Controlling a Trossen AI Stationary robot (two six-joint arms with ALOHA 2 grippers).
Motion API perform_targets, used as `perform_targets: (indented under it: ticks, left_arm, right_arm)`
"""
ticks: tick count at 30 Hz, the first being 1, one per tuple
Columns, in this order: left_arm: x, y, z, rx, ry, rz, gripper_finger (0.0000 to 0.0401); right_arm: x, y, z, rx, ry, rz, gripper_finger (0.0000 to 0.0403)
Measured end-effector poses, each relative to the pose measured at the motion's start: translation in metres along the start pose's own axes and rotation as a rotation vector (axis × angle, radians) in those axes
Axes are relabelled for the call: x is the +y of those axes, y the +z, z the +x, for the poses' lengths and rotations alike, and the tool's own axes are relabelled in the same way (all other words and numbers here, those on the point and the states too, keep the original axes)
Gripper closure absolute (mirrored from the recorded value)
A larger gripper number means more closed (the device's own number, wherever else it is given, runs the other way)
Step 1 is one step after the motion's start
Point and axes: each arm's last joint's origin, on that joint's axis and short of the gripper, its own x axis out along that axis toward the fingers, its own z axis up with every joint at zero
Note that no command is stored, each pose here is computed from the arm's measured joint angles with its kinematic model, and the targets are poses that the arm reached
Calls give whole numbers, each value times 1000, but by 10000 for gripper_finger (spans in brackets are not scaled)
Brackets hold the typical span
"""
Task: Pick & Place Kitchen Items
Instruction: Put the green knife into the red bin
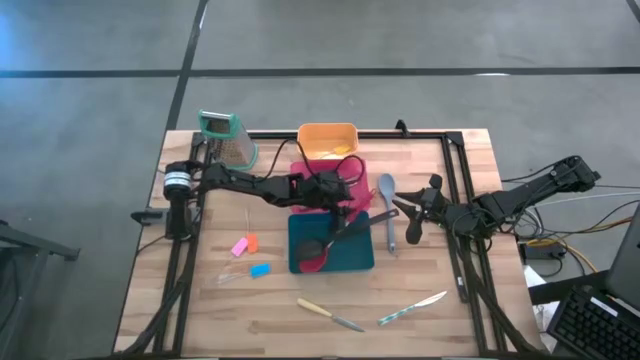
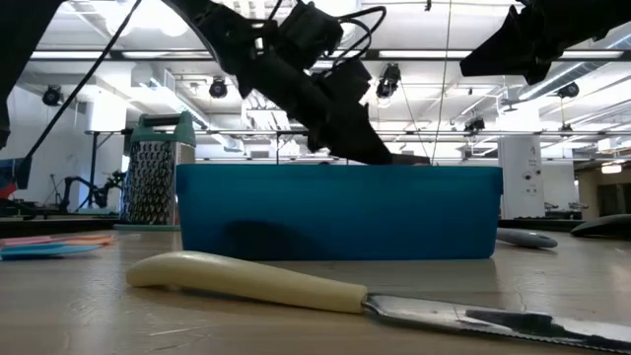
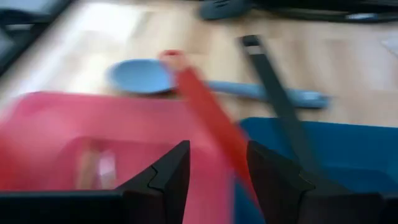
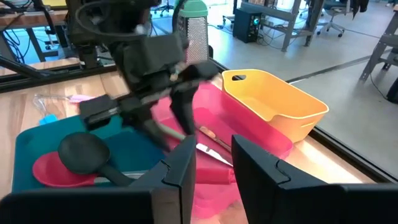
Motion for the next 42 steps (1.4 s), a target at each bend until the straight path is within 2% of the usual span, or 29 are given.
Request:
perform_targets:
  ticks: [4, 6, 10, 14, 20, 26, 31, 35, 42]
  left_arm:
    - [6, 16, -18, 55, 195, 22, 238]
    - [6, 26, -33, 92, 242, 35, 238]
    - [-3, 48, -69, 102, 220, 37, 238]
    - [-17, 66, -109, 39, 184, 6, 238]
    - [-52, 81, -172, -79, 67, 32, 238]
    - [-88, 71, -218, -146, -60, 91, 238]
    - [-111, 51, -237, -165, -38, 147, 238]
    - [-121, 35, -240, -171, 38, 181, 238]
    - [-125, 13, -229, -136, 76, 253, 238]
  right_arm:
    - [0, -2, 0, 5, 0, -3, 302]
    - [0, -2, 1, 5, 0, -4, 300]
    - [3, 0, 2, -6, 26, 18, 303]
    - [11, 6, 3, -34, 162, 46, 318]
    - [25, 13, 6, -90, 369, -12, 343]
    - [42, 18, 11, -179, 591, -97, 359]
    - [58, 23, 15, -185, 712, -226, 364]
    - [76, 24, 20, -70, 730, -373, 362]
    - [110, 14, 22, 393, 693, -463, 375]
